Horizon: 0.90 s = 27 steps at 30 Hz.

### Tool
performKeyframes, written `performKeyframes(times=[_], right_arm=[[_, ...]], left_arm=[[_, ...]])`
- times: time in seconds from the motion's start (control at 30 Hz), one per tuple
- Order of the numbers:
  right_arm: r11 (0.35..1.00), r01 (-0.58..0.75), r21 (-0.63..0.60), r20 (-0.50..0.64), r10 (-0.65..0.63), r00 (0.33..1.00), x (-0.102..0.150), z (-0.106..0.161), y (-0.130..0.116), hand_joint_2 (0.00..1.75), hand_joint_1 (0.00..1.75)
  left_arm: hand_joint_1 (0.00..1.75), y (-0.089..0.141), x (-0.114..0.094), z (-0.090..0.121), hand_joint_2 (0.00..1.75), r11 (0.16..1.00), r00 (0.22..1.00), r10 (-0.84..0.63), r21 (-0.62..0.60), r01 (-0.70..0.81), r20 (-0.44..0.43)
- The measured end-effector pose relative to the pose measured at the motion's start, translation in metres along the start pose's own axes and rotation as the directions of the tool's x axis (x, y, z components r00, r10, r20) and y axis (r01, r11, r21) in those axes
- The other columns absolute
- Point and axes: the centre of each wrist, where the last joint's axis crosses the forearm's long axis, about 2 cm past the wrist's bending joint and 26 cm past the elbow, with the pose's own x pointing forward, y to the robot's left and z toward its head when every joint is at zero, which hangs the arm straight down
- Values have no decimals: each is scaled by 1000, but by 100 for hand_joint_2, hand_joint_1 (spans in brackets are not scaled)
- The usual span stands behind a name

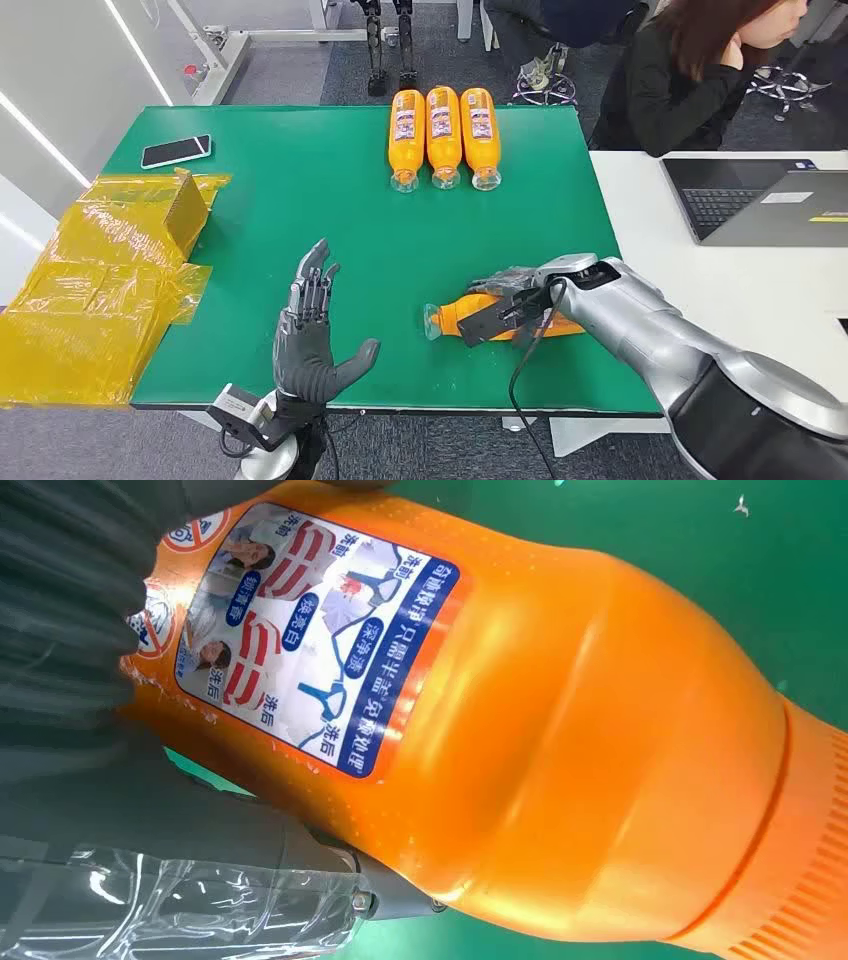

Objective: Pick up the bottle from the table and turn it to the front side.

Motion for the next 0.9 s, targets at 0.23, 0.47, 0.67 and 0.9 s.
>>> performKeyframes(times=[0.23,0.47,0.67,0.9], right_arm=[[1000,-16,-14,-4,16,1000,1,2,-5,175,175],[996,-38,-77,-1,38,999,4,0,-7,175,175],[975,-64,-211,-21,61,998,4,2,-10,175,175],[863,-199,-463,-152,144,978,2,13,-25,175,175]], left_arm=[[0,-1,0,-1,175,1000,1000,1,7,-1,-4],[0,0,-1,0,175,1000,1000,-4,10,4,-8],[0,1,-3,4,175,1000,1000,-9,16,9,-21],[0,2,-4,9,175,999,999,-15,42,16,-34]])
